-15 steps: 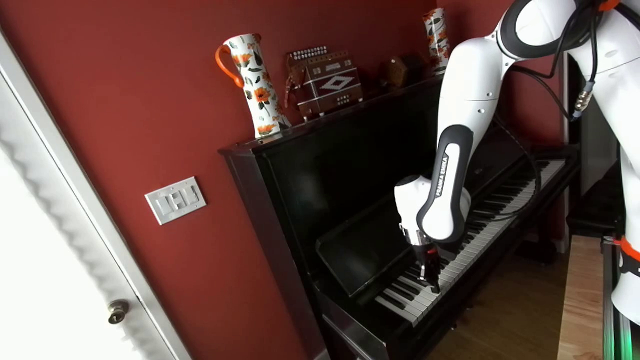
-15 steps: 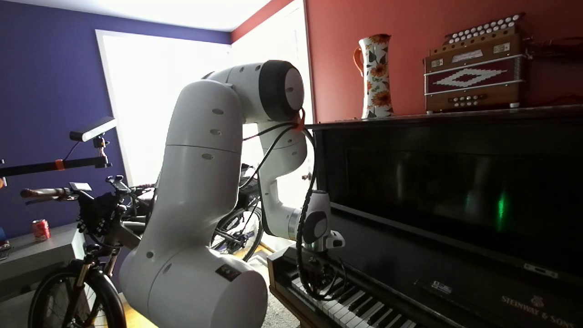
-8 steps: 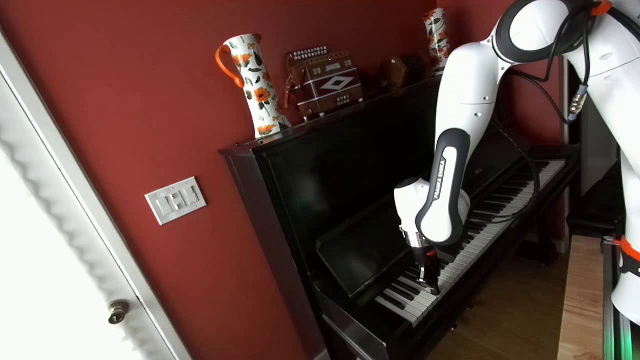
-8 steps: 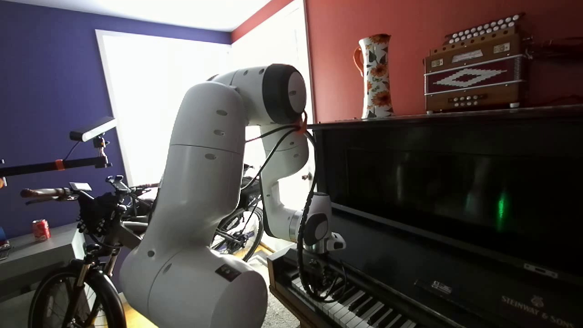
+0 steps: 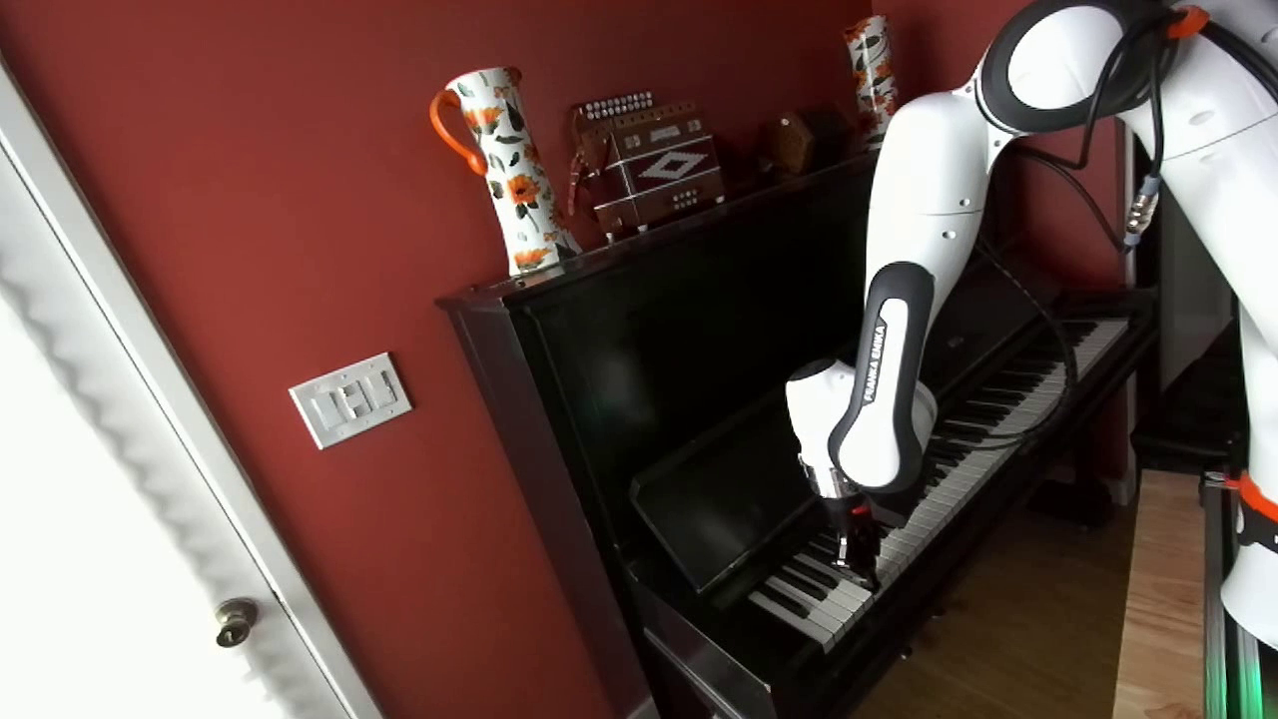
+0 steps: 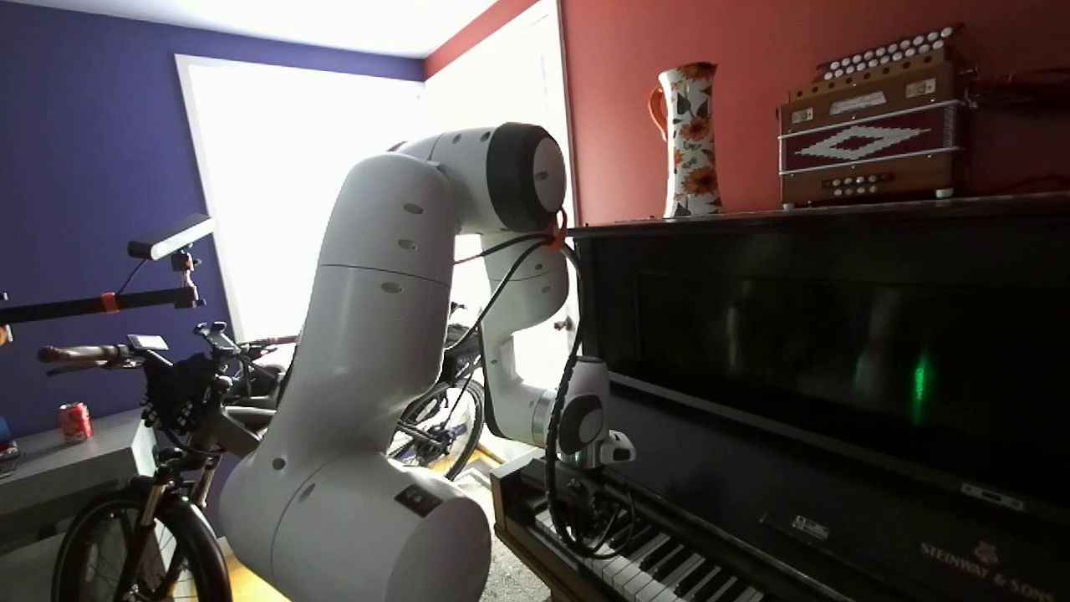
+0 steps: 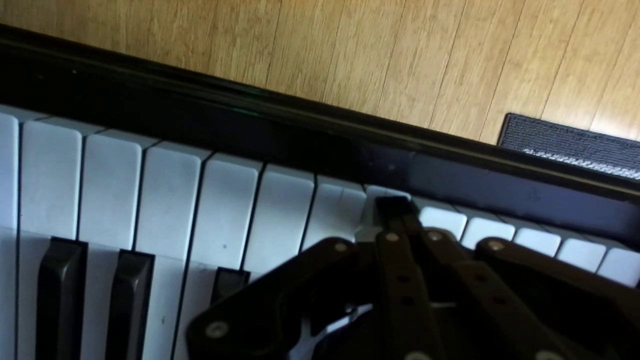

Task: Push a white key on the left side of the piano

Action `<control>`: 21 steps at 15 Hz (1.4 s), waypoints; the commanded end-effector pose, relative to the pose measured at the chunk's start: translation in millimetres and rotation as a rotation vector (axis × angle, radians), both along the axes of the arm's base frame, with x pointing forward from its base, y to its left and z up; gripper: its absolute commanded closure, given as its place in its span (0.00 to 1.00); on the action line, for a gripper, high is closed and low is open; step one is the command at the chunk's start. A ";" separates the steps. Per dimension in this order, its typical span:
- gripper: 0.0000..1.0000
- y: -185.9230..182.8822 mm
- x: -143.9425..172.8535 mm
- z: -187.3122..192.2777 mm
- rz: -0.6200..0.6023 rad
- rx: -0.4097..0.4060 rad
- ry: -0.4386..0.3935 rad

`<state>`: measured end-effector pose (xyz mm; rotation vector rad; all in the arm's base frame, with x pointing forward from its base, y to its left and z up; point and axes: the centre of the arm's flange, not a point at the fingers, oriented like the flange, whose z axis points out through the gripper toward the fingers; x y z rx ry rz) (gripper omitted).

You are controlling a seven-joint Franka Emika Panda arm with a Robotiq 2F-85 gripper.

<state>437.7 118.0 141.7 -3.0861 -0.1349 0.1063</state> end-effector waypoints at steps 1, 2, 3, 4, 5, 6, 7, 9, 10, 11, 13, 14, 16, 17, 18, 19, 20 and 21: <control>1.00 -1.3 2.7 -16.7 -0.023 0.006 0.001; 1.00 -1.3 2.5 -17.0 -0.023 0.006 0.001; 1.00 -1.3 2.6 -16.7 -0.024 0.006 0.001; 1.00 -1.6 2.4 -15.6 -0.025 0.006 -0.001; 1.00 -1.9 2.1 -14.3 -0.025 0.004 -0.002; 1.00 -2.5 1.6 -11.4 -0.025 0.001 -0.004; 1.00 -2.8 1.4 -9.4 -0.026 0.001 -0.006; 1.00 -2.9 1.0 -3.4 -0.027 -0.003 -0.012; 1.00 -2.7 0.8 0.3 -0.027 -0.004 -0.015; 1.00 -2.7 0.8 3.4 -0.029 -0.006 -0.018; 1.00 -2.8 1.3 9.7 -0.033 -0.008 -0.025; 1.00 -2.9 1.6 12.7 -0.036 -0.011 -0.028; 1.00 -3.0 2.2 18.9 -0.037 -0.021 -0.037; 1.00 -2.7 2.8 22.2 -0.037 -0.025 -0.043; 1.00 -2.5 3.3 24.9 -0.039 -0.027 -0.048; 1.00 -2.2 3.7 28.2 -0.040 -0.030 -0.054; 1.00 -2.4 3.8 31.5 -0.040 -0.033 -0.059; 0.92 -2.4 4.0 34.4 -0.043 -0.034 -0.065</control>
